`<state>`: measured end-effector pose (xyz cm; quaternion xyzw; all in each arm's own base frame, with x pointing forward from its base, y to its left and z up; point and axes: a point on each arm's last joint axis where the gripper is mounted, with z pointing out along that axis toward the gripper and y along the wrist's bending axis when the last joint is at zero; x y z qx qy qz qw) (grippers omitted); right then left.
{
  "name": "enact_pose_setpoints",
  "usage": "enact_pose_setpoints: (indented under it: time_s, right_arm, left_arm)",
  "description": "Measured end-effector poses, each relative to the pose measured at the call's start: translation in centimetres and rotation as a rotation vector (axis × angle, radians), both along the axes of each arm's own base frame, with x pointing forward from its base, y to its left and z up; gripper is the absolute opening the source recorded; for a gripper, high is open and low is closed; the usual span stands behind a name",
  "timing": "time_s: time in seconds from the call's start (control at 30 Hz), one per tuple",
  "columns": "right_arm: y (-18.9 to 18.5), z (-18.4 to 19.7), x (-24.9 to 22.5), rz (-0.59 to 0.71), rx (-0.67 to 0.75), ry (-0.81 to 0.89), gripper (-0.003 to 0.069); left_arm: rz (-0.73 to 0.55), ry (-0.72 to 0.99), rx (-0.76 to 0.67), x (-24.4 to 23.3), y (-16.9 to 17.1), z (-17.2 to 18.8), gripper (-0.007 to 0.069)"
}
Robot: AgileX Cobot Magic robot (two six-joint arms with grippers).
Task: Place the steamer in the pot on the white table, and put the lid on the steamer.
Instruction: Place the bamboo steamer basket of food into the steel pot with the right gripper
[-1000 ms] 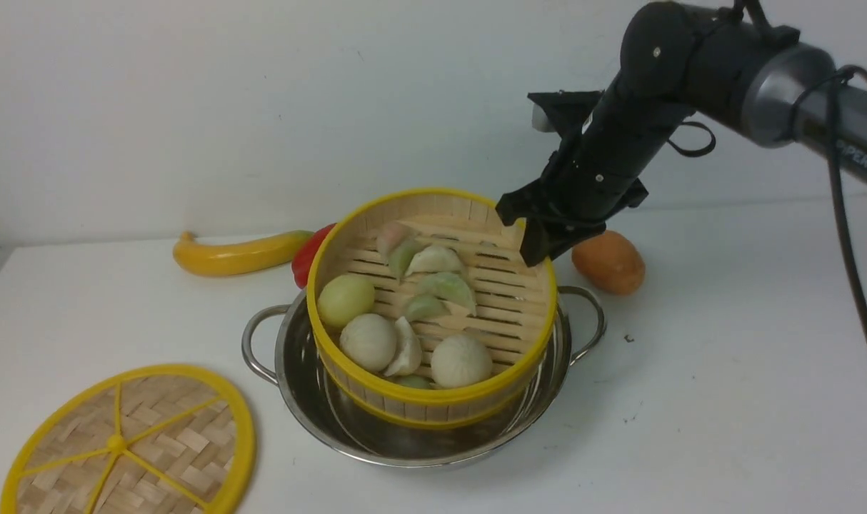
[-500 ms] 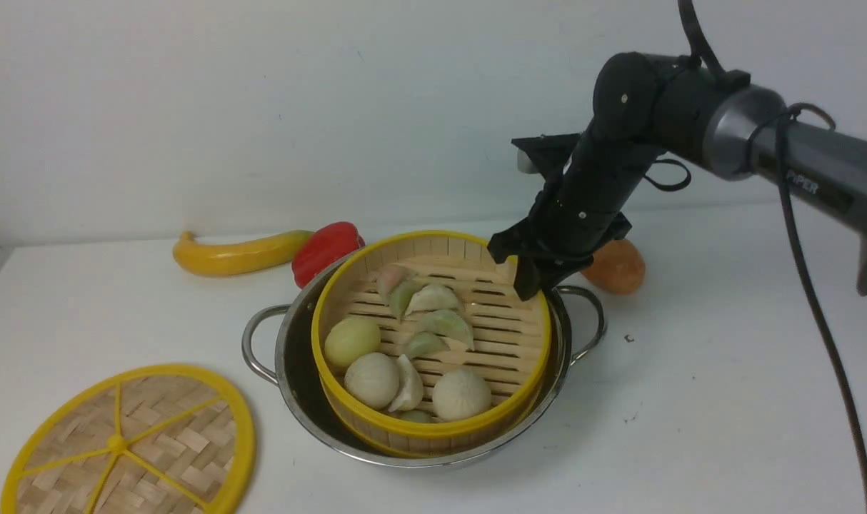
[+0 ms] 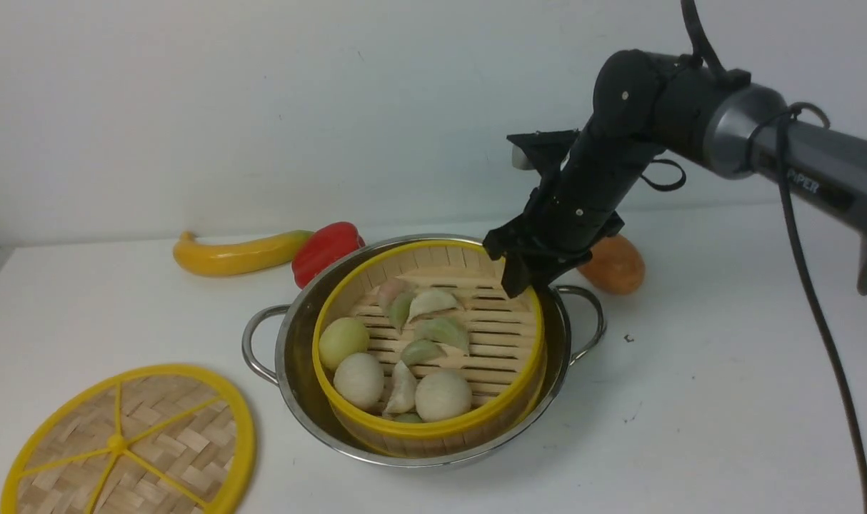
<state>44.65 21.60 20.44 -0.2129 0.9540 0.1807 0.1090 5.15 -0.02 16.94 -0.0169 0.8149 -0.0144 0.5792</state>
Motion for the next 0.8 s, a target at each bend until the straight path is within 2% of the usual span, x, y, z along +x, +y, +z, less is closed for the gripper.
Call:
enact_pose_setpoints:
  time_s: [0.03,0.1,0.43,0.6,0.8]
  right_arm:
    - [0.0,0.1,0.0,0.002,0.001,-0.004,0.0292]
    - [0.0,0.3,0.1,0.002,0.004,-0.011,0.0327]
    - [0.2,4.4,1.2,0.001,0.032,-0.156,0.0345]
    - [0.4,5.1,1.2,-0.01,0.056,-0.166,0.0303]
    - [0.6,5.0,1.0,-0.008,0.06,-0.152,0.0172]
  left_arm:
    - [0.0,0.0,0.0,0.0,0.0,0.0,0.0312]
    - [0.0,0.0,0.0,0.0,0.0,0.0,0.0312]
    - [0.0,0.0,0.0,0.0,0.0,0.0,0.0312]
    - [0.0,0.0,0.0,0.0,0.0,0.0,0.0312]
    - [0.0,0.0,0.0,0.0,0.0,0.0,0.0312]
